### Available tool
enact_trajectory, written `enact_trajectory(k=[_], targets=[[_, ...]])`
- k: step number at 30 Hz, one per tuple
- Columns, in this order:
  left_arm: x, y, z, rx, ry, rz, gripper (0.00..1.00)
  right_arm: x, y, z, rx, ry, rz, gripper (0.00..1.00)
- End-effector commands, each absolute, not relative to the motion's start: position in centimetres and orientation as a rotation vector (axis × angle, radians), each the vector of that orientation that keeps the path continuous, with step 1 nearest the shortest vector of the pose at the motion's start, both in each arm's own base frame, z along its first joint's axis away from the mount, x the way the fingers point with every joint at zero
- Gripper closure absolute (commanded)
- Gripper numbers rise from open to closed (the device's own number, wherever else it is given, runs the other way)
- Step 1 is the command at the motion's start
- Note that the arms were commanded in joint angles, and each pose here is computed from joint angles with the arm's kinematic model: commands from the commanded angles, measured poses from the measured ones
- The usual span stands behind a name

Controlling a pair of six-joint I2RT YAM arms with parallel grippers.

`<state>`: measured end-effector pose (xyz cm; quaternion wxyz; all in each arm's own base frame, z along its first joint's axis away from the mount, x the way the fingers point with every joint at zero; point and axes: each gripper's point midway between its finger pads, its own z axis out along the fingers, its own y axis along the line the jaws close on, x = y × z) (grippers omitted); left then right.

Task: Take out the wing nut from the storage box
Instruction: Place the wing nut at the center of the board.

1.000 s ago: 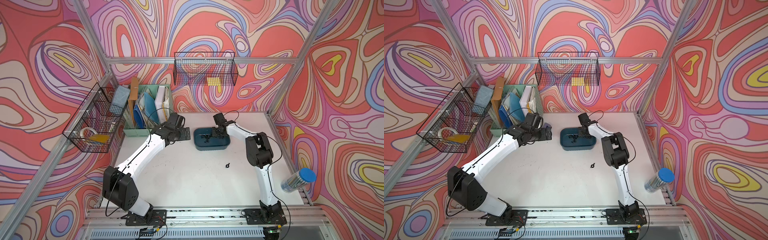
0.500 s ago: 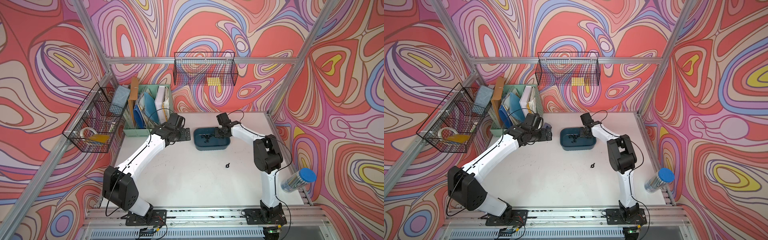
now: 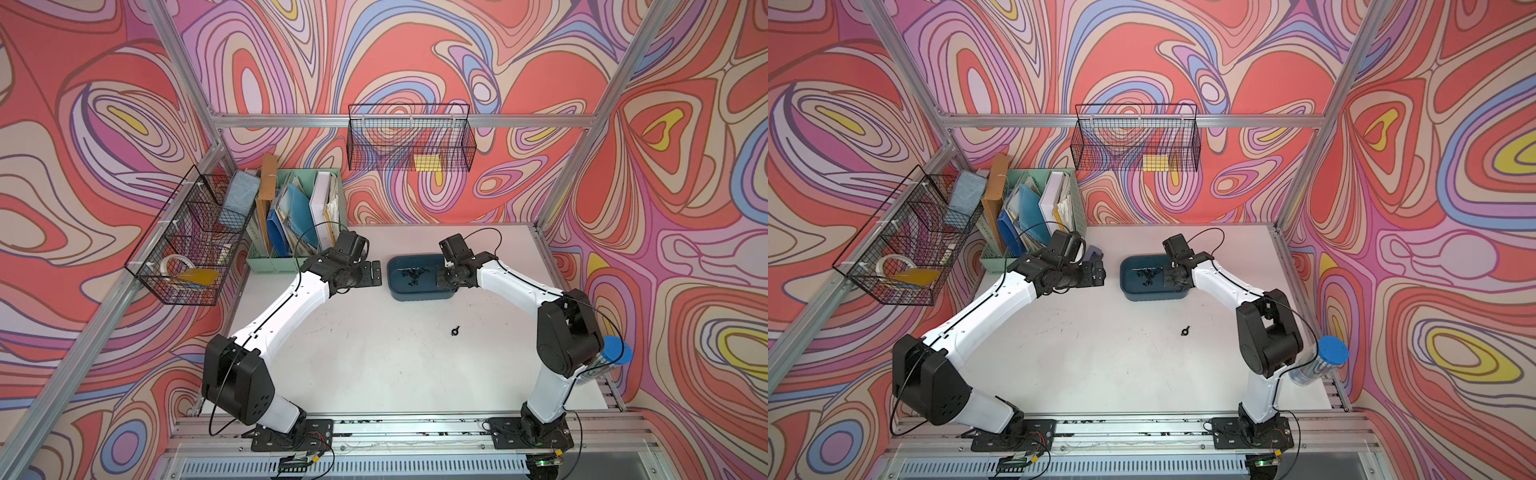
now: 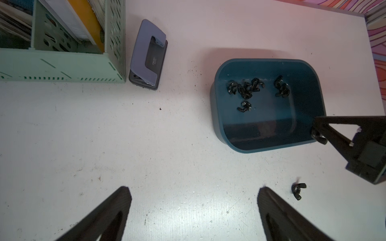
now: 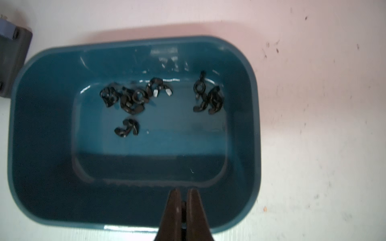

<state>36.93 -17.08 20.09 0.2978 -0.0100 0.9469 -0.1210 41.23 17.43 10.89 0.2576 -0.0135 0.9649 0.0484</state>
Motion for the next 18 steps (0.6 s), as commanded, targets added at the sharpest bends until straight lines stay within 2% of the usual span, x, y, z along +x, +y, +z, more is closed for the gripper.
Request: enact_trajectory(k=[1, 18], targets=[[36.5, -17.6, 20.6, -0.016, 2.503, -0.378, 0.01, 38.9, 17.2, 11.9, 0.013, 2.615, 0.134, 1.0], [35.8, -18.2, 20.2, -0.032, 2.522, -0.446, 0.01, 30.9, 18.3, 8.8, 0.039, 2.711, 0.139, 1.0]])
